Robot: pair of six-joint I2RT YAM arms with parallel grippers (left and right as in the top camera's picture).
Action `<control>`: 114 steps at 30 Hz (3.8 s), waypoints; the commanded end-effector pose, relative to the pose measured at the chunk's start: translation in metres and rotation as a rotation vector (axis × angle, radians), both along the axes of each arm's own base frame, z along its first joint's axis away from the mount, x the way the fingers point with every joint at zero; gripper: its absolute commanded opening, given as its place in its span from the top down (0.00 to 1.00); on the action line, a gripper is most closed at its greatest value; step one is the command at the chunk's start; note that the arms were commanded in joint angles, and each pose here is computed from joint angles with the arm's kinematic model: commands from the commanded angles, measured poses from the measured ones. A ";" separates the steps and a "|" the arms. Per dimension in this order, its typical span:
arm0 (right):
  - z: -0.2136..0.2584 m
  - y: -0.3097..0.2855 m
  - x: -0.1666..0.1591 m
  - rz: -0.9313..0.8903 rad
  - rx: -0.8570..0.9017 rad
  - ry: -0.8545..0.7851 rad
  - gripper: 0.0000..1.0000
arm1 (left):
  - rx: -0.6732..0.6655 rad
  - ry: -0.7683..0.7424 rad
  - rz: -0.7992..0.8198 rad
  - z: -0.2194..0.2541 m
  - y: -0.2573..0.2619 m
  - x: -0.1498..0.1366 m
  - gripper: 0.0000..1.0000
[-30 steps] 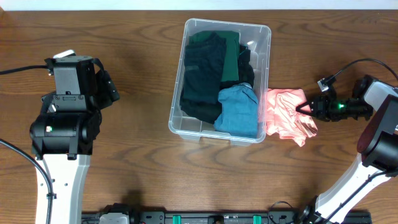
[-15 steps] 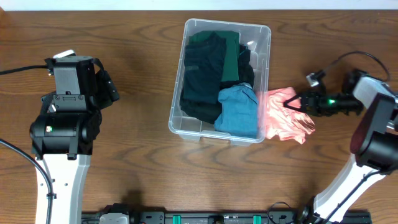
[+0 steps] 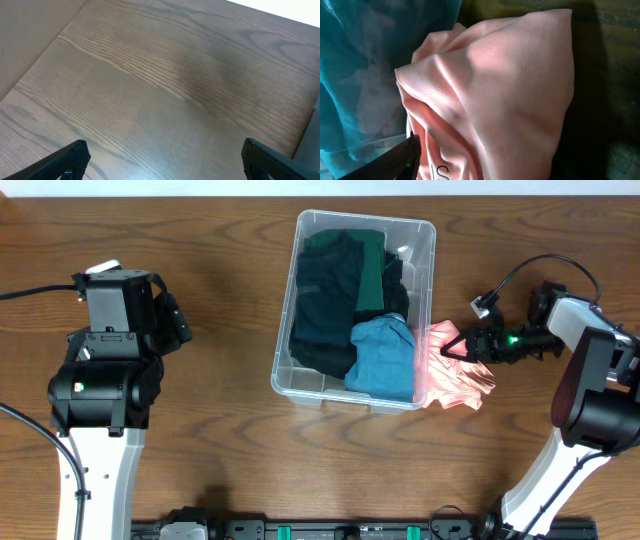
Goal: Pack container
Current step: 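Drag the pink shirt left toward the container with the right gripper, then lift the pink shirt up and over the container's top right, then lower the pink shirt into the container's upper right and release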
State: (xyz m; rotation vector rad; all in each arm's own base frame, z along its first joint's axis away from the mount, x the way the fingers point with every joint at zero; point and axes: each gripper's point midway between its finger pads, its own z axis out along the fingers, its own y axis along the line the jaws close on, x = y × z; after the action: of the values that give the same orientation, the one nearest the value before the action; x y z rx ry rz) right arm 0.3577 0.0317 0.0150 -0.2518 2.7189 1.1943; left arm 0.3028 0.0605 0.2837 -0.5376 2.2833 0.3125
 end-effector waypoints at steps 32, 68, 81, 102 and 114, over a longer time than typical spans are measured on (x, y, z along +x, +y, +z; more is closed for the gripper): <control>0.104 0.006 0.040 -0.130 0.383 -0.208 0.99 | 0.007 0.005 0.016 -0.001 0.003 -0.001 0.02; 0.241 0.092 0.101 -0.459 -0.015 -0.246 0.99 | 0.007 0.005 0.016 -0.001 0.003 -0.001 0.02; 0.197 0.130 0.097 -0.401 0.131 -0.213 0.99 | 0.007 0.005 0.016 -0.001 0.003 -0.001 0.02; 0.142 0.091 0.119 -0.693 -0.035 -0.234 0.99 | 0.007 0.005 0.016 -0.001 0.003 -0.001 0.02; 0.179 0.106 0.134 -0.581 0.033 -0.450 0.20 | 0.007 0.005 0.016 -0.001 0.003 -0.001 0.02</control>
State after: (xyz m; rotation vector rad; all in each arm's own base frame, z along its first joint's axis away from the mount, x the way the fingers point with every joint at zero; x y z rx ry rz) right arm 0.4911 0.1314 0.1720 0.3528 2.2173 0.8478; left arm 0.3029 0.0605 0.2838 -0.5376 2.2829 0.3123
